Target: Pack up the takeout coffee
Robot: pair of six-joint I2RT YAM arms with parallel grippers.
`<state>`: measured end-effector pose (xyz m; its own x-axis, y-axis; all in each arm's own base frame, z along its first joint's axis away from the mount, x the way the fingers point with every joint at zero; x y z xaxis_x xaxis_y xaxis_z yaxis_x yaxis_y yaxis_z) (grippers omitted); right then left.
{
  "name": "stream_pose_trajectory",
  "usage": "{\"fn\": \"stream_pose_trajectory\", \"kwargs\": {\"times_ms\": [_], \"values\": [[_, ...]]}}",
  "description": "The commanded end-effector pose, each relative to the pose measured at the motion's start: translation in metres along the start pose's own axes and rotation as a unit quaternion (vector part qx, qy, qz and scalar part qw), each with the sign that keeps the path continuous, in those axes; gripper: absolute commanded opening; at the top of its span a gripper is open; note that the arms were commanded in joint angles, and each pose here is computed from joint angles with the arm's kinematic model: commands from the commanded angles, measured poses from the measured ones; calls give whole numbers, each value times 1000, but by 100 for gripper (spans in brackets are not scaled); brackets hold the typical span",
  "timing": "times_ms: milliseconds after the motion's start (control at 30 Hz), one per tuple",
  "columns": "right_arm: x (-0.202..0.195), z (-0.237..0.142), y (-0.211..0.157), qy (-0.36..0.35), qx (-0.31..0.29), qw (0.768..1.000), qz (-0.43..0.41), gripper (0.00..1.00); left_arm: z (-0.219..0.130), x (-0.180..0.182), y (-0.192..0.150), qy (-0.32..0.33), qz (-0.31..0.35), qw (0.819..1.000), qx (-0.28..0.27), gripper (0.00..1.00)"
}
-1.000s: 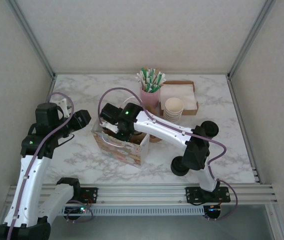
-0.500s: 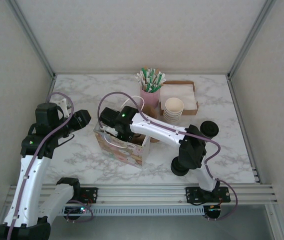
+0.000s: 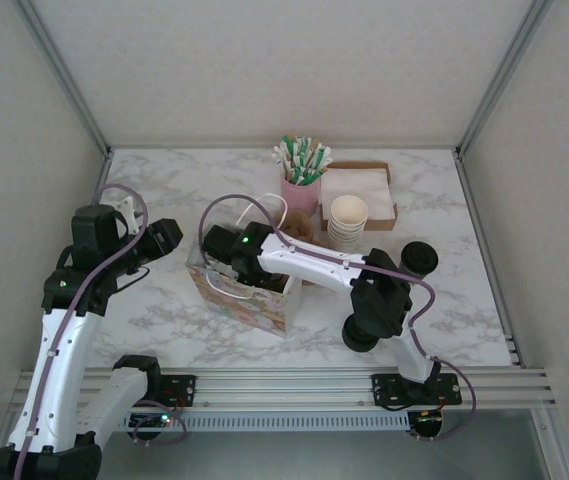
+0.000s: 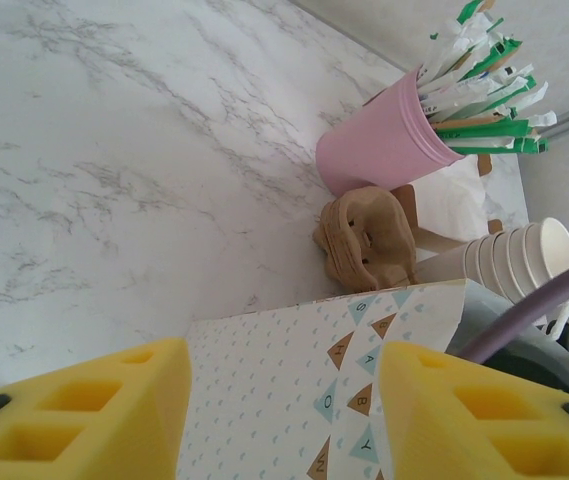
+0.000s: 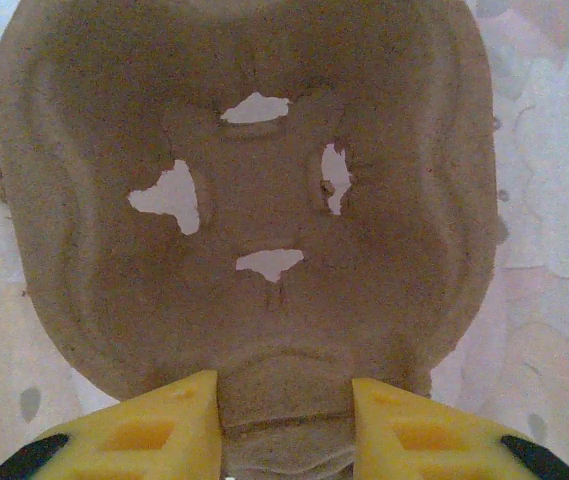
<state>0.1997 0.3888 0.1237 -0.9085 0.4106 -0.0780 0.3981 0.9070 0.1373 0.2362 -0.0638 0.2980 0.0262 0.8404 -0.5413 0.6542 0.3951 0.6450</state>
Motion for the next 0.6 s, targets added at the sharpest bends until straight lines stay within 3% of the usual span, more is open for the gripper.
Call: {"fn": "stream_pose_trajectory", "kwargs": {"times_ms": [0, 567], "values": [[7, 8, -1, 1, -2, 1000, -4, 38, 1, -3, -1, -12, 0, 1000, 0, 53], [-5, -37, 12, -24, -66, 997, 19, 60, -2, -7, -1, -21, -2, 1000, 0, 54]]}}
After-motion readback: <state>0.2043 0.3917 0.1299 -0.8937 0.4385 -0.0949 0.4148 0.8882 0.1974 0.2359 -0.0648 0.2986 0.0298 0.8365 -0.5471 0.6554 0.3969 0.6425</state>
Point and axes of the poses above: each hand's point on the last joint's axis, 136 mm out from that joint toward the fingers, its own z axis out along the fingers, its own x axis along the line the jaws close on, y = z × x, the point moved 3 cm from there along -z, back along the fingers, and after that the axes turned 2 degrees about z, right-handed, at the moved point
